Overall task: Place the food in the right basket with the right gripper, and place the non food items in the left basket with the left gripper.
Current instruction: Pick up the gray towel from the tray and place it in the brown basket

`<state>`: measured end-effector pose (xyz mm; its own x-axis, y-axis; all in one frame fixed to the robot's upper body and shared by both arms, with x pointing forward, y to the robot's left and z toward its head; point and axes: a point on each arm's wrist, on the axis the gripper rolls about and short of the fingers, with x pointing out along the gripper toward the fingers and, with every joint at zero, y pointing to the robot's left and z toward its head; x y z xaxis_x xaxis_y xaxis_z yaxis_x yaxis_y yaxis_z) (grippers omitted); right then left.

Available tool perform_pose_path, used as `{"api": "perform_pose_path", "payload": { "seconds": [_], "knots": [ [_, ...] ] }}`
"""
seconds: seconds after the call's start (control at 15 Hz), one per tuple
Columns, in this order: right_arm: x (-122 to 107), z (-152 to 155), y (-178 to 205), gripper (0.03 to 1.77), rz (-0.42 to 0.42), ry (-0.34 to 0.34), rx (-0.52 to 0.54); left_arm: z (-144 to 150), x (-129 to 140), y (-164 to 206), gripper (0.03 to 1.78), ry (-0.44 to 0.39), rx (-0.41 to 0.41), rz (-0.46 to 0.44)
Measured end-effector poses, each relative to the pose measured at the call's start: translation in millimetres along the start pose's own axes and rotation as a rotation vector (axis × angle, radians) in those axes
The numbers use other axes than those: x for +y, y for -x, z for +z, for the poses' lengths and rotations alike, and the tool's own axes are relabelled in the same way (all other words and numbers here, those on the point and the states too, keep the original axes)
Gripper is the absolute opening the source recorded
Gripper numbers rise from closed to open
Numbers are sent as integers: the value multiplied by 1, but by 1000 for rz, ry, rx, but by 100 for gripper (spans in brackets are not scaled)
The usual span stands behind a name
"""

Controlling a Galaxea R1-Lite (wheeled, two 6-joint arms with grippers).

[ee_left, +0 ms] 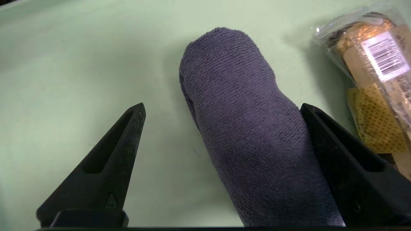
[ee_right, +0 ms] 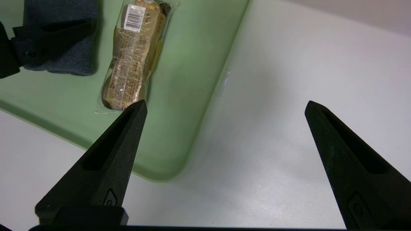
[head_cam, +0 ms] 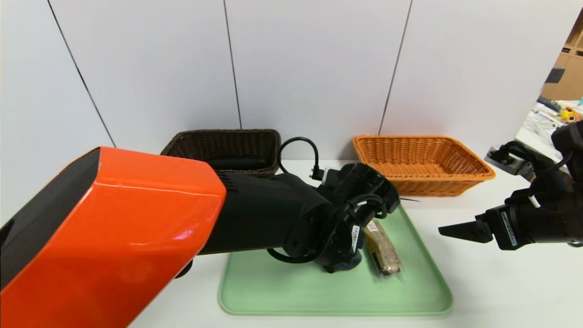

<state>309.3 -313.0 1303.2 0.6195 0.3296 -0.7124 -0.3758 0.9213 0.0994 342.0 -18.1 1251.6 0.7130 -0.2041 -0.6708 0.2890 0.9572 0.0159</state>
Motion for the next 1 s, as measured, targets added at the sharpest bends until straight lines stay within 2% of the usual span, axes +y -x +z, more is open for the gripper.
{"api": "perform_pose_path", "payload": {
  "seconds": [0.4, 0.6, 0.87, 0.93, 1.0],
  "knots": [
    [-1, -1, 0, 170, -5, -5, 1, -3, -1, -5, 169, 8, 13, -2],
    [-2, -1, 0, 170, -5, -8, 0, -3, -2, -4, 121, 7, 13, -6],
    [-3, 0, 1, 170, -8, -8, -4, -1, -1, -1, 76, 10, 8, -11],
    [-3, 0, 1, 170, -9, -8, -5, 0, -1, 2, 51, 12, 2, -13],
    [-3, 0, 2, 170, -10, -8, -6, 3, 1, 6, 17, 14, -5, -17]
  ]
}}
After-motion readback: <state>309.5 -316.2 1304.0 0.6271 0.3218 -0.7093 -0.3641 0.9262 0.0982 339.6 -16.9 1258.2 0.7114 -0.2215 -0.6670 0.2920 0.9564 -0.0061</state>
